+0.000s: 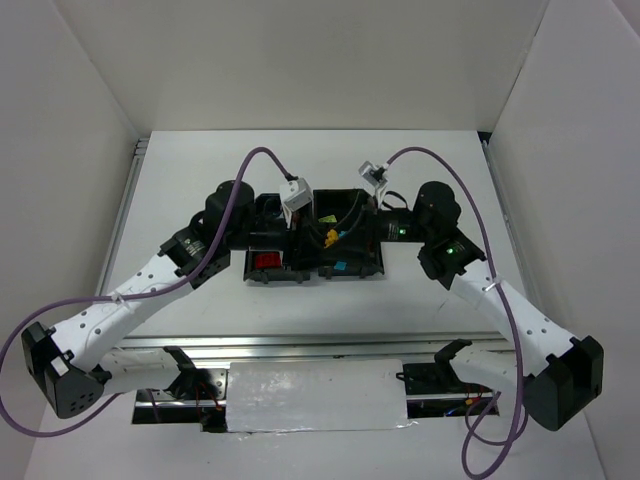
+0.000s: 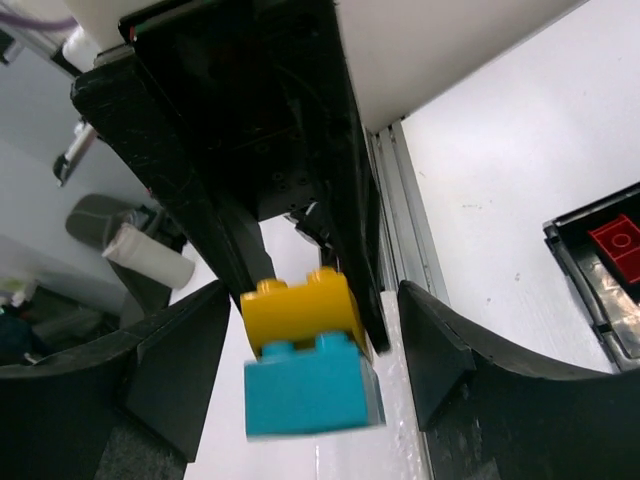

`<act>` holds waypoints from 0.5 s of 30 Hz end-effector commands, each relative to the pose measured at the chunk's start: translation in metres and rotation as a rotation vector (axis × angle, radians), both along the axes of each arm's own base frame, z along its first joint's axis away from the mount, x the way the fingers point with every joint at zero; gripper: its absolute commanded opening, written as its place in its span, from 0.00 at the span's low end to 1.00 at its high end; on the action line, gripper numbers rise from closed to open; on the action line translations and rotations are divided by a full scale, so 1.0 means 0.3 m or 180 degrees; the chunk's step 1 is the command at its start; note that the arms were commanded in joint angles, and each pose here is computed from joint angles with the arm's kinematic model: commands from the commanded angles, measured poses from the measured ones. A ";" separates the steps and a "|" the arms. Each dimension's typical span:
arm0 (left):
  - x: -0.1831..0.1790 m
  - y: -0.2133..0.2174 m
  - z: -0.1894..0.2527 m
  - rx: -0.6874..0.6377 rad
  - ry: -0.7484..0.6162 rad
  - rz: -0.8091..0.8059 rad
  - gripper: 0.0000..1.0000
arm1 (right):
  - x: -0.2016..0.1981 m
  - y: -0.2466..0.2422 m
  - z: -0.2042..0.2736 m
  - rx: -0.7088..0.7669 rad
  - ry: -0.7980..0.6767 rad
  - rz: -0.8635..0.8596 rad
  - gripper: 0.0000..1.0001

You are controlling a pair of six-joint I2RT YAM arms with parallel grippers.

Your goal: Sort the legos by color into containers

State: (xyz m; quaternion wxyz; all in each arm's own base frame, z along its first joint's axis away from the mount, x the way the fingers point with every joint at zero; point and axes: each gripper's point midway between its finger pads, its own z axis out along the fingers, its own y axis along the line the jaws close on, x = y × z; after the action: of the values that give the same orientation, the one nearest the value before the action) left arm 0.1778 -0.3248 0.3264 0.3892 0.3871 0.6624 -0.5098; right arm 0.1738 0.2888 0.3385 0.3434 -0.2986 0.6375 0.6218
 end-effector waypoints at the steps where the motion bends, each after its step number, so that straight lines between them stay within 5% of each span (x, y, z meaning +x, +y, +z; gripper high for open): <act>1: 0.006 -0.007 0.135 -0.0265 -0.0413 -0.0002 0.00 | 0.029 -0.061 0.067 0.0225 -0.0185 -0.0035 0.75; 15: 0.003 -0.019 0.158 -0.0349 -0.0365 -0.0259 0.00 | -0.034 -0.159 0.046 0.0344 -0.0618 -0.0164 0.69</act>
State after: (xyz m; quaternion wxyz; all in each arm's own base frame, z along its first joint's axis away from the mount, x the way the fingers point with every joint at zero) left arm 0.1840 -0.3281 0.3393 0.3939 0.3919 0.6504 -0.5179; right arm 0.1712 0.2485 0.3462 0.4068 -0.2975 0.6079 0.6135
